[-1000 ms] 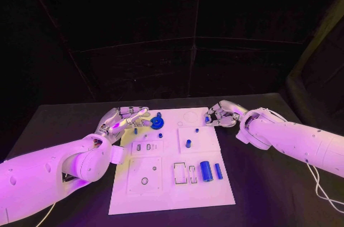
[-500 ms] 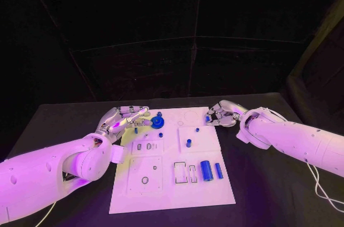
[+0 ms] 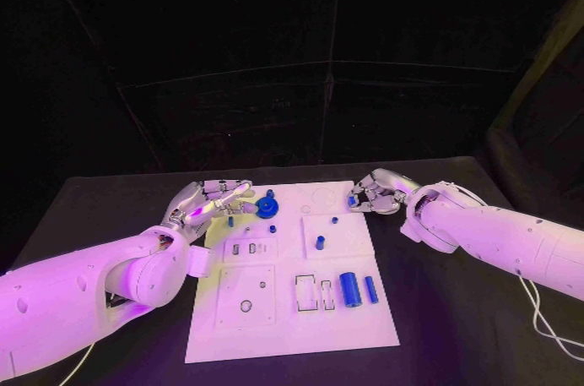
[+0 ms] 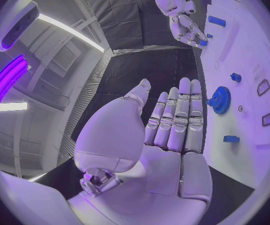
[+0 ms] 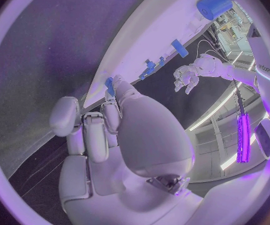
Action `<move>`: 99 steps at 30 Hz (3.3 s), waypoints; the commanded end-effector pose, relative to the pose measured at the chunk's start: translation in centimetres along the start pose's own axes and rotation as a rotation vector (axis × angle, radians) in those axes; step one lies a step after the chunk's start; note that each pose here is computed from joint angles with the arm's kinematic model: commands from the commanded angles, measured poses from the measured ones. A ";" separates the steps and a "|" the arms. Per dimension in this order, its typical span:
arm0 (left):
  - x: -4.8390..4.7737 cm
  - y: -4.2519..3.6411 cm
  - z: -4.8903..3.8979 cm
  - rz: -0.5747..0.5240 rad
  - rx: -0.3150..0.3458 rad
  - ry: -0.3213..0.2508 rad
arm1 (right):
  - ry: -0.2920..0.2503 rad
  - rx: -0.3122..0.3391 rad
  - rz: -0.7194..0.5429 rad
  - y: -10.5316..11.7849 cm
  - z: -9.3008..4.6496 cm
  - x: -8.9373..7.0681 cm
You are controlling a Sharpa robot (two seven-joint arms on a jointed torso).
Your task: Assemble the parts on the task board
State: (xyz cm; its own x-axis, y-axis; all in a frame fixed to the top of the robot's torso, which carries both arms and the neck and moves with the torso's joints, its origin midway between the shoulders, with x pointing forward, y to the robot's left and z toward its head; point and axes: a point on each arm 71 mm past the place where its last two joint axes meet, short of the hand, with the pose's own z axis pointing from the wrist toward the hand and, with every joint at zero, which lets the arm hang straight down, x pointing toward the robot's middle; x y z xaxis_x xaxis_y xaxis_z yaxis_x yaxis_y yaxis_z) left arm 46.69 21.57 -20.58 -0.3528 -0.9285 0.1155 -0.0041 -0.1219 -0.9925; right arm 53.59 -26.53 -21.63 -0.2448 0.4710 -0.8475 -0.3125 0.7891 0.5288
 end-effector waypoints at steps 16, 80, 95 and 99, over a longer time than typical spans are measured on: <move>0.05 -0.12 -0.03 0.002 0.000 0.006 | -0.109 -0.064 -0.028 6.0 -1.5 -0.5; -0.59 -0.86 0.39 -0.003 0.013 -0.032 | 0.179 -0.151 -0.237 18.9 2.0 13.0; -0.62 -0.84 0.39 -0.003 0.011 -0.031 | 0.197 -0.137 -0.266 18.8 2.0 13.2; -0.63 -0.83 0.40 -0.003 0.011 -0.031 | 0.196 -0.135 -0.269 18.8 1.9 13.3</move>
State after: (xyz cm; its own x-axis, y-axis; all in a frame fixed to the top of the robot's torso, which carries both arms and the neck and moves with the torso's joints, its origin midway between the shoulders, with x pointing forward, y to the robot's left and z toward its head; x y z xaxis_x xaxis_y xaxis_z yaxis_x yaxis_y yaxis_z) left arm 47.26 22.24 -19.94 -0.3158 -0.9420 0.1138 0.0044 -0.1214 -0.9926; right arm 46.35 -4.57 -22.45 -0.2879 0.1973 -0.9371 -0.5160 0.7924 0.3254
